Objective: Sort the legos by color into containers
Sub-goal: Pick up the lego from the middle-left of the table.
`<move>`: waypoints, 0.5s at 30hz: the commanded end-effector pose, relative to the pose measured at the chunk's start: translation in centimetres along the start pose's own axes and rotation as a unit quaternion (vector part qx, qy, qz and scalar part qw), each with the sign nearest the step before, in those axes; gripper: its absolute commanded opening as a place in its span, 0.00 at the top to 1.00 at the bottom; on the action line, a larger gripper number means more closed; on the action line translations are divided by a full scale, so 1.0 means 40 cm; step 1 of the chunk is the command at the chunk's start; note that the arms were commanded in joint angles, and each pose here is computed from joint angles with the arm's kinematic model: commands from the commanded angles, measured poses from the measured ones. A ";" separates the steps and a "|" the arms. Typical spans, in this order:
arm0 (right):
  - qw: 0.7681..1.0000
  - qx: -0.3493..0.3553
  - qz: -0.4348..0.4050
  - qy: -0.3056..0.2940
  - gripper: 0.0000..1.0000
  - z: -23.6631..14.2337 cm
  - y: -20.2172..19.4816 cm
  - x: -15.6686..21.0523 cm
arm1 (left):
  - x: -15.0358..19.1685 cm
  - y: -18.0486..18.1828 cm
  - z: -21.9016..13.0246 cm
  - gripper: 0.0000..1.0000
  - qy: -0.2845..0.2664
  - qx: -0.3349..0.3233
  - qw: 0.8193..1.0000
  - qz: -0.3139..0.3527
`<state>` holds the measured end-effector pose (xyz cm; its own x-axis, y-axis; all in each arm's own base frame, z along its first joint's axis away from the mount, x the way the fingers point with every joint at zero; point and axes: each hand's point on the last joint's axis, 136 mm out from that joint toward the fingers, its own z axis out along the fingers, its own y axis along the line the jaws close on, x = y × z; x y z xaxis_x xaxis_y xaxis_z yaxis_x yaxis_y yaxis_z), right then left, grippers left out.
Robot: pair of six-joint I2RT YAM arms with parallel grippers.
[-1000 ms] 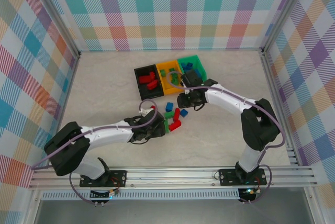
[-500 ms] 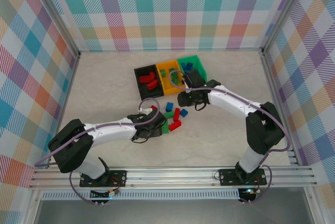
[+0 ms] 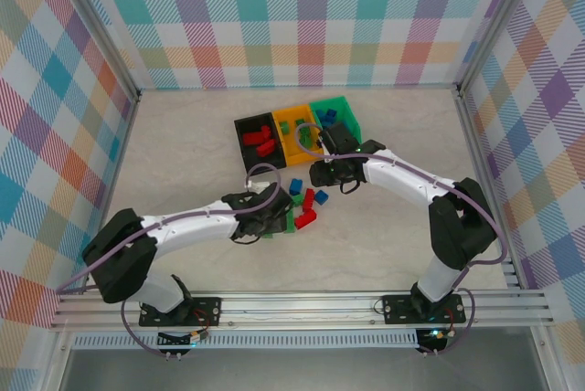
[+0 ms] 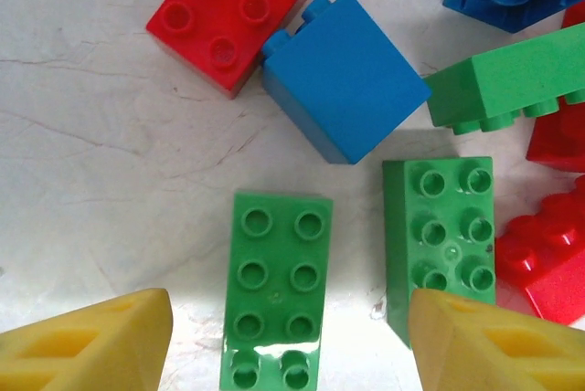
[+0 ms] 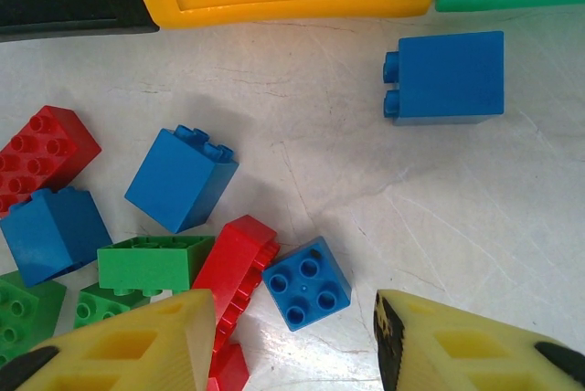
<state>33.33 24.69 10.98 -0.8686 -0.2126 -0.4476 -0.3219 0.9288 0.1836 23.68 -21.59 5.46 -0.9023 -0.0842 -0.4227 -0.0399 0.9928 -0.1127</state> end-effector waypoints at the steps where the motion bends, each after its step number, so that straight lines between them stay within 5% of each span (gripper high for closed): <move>1: 1.000 0.006 -0.001 -0.013 0.50 -0.017 -0.011 -0.004 | 0.023 0.030 0.015 0.34 0.021 -0.048 0.998 0.036; 9: 1.000 0.012 -0.002 -0.016 0.50 -0.022 -0.020 0.001 | 0.057 0.031 0.063 0.41 0.057 -0.068 0.995 0.054; 15: 1.000 0.016 -0.003 -0.018 0.49 -0.022 -0.025 -0.001 | 0.041 0.006 0.050 0.72 0.053 -0.051 0.996 0.053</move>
<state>32.89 23.88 10.58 -0.8689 -0.2171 -0.4449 -0.3154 0.9355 0.1594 23.15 -21.26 2.16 -0.9419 0.0035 -0.3359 -0.0030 0.9998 0.0187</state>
